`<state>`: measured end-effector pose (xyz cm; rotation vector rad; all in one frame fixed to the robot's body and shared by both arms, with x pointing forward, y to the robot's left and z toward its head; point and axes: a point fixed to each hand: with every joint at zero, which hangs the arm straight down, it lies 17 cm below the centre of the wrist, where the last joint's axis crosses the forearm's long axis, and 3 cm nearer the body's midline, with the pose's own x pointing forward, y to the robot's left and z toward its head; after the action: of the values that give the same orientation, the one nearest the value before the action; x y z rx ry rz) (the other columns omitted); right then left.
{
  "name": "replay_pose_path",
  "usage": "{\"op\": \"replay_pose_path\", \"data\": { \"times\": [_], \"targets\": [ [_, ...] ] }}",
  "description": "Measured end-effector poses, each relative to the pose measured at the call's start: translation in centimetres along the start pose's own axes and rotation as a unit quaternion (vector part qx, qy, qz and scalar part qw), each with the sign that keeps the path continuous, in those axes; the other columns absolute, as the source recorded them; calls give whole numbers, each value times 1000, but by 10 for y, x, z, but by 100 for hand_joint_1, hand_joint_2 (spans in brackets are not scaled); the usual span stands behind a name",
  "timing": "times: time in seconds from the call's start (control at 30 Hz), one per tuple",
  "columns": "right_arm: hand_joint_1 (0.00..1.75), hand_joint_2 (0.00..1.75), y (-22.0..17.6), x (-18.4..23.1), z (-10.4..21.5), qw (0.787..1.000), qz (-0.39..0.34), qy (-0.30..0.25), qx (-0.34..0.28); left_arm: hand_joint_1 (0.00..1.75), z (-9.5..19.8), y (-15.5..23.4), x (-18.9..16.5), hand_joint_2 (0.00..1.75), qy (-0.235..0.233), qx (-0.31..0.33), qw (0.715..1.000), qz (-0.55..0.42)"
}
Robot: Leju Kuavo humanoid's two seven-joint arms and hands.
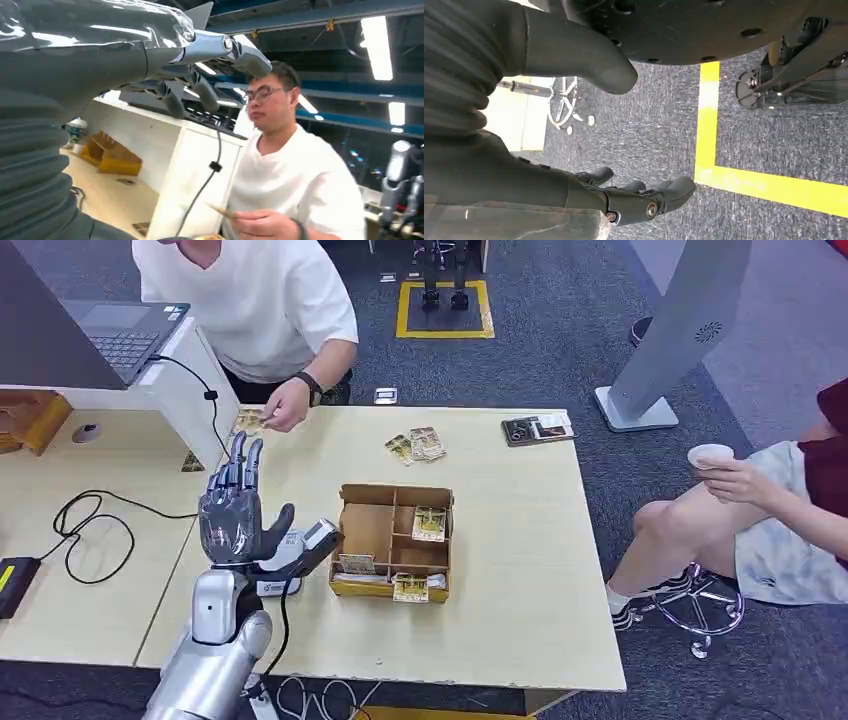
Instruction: Pass the card to the sensor for recognition and then transmit it.
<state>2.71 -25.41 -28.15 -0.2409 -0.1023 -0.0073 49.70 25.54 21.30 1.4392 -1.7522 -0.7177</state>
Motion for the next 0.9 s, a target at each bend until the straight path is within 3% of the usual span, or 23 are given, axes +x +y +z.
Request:
{"op": "replay_pose_path", "data": {
  "times": [0.5,0.9],
  "targets": [
    [0,175,1,-4,0,1000,-6,3,1,0,27,56,53,175,-88,73,990,80],
    [0,175,1,-4,1,1000,-7,4,4,0,57,45,50,175,-82,44,994,65]
  ]
}}
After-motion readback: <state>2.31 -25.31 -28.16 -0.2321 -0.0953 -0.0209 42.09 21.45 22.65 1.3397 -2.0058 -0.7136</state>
